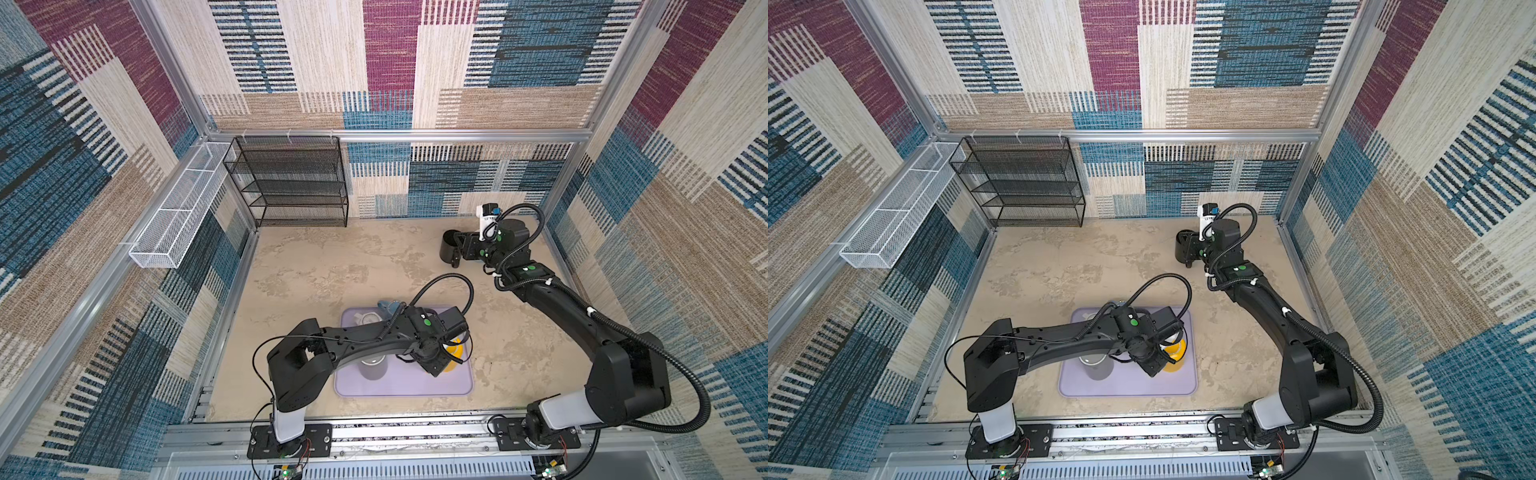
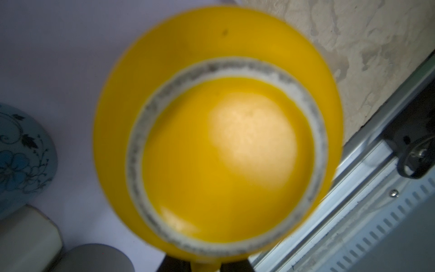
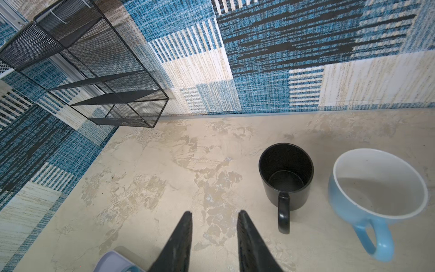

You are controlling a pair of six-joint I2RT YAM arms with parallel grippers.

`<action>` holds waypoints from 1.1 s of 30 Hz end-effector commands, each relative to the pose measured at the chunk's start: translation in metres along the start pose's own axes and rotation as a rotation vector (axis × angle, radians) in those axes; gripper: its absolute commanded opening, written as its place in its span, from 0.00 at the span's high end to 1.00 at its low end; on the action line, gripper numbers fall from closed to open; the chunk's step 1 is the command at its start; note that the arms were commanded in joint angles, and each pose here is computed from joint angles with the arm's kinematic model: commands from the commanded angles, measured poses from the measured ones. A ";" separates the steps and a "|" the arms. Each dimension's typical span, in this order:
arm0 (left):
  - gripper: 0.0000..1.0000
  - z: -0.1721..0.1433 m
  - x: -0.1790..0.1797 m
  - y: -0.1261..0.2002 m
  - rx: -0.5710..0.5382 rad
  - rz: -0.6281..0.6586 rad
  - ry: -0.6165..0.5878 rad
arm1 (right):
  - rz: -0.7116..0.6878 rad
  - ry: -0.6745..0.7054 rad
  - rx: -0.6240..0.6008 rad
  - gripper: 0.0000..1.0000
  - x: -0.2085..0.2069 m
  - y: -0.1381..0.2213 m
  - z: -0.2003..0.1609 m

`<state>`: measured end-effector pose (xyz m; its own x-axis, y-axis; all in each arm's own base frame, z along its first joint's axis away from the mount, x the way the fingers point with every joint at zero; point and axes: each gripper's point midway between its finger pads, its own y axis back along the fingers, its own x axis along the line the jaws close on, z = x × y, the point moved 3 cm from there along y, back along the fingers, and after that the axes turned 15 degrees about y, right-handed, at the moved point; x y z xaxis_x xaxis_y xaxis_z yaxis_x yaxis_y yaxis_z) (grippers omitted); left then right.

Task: Turn the mug right side up
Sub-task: Pick up the mug from the tray.

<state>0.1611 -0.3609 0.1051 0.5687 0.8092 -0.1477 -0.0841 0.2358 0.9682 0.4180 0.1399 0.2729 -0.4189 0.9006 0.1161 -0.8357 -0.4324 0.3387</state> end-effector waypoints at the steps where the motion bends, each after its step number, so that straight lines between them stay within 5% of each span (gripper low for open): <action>1: 0.98 0.001 0.006 -0.004 0.000 0.041 -0.017 | -0.007 0.007 -0.013 0.65 -0.001 0.001 0.002; 10: 1.00 0.008 0.004 -0.002 -0.033 0.023 -0.043 | -0.013 0.012 -0.015 0.65 -0.001 0.002 0.003; 33: 1.00 0.080 0.021 0.067 -0.275 -0.134 -0.020 | -0.049 0.002 -0.006 0.66 -0.013 0.002 -0.005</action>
<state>0.2252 -0.3627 0.1664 0.5696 0.7858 -0.2409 -0.1977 0.4155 0.8879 0.4185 0.1289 0.2618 -0.3829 0.9178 0.1047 -0.8446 -0.3937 0.3628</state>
